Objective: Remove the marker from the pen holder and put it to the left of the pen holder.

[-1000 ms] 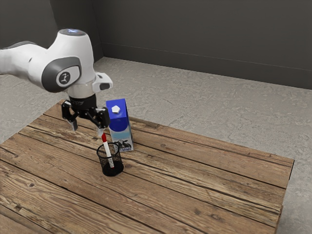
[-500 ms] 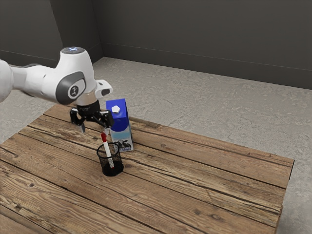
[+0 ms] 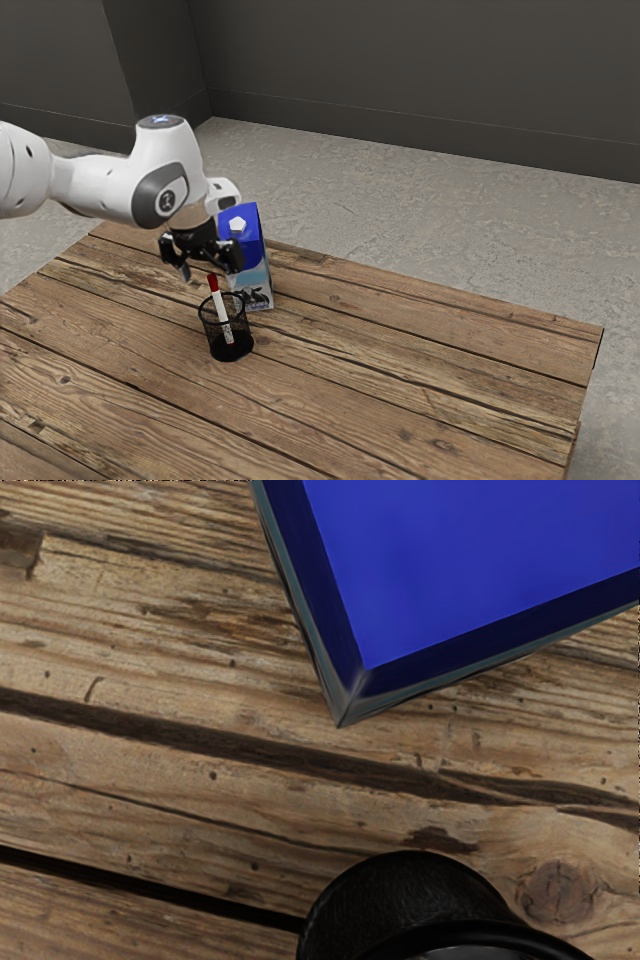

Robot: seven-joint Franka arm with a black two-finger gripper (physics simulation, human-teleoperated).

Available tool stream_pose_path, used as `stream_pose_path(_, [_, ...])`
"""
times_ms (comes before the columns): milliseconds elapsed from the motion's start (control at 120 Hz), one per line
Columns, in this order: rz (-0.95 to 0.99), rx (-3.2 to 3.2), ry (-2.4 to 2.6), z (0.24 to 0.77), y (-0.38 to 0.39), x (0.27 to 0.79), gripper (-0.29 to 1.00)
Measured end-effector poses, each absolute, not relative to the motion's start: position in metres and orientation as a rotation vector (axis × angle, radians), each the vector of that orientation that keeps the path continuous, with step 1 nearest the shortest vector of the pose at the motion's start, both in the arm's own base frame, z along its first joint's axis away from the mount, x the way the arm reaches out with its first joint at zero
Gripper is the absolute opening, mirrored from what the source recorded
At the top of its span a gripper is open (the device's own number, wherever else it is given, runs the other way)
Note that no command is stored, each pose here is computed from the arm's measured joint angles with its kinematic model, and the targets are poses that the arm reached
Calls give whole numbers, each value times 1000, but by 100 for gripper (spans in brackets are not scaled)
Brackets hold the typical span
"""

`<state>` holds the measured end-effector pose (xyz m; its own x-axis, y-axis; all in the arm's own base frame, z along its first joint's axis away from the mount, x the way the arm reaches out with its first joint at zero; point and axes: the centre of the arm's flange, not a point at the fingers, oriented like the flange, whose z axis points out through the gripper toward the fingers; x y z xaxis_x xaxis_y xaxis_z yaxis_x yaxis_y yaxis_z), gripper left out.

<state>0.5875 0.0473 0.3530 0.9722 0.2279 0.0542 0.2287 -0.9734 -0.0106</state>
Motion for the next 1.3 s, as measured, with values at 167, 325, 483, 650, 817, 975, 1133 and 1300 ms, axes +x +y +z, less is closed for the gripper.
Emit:
stream_pose_path(167, [-95,-3114,-330,352,44,588,48])
stream_pose_path(325, [-101,-3119,-316,355,42,587,22])
stream_pose_path(483, [-87,-3120,-306,353,40,581,11])
stream_pose_path(650, [-98,-3118,-296,358,39,580,-1])
stream_pose_path(817, [-147,-3112,-264,379,26,569,-5])
stream_pose_path(975, [-242,-3090,-242,421,22,553,-7])
stream_pose_path(1133, [-349,-3039,-218,472,25,541,-8])
stream_pose_path(1300, [-264,-2983,-355,475,84,528,-8])
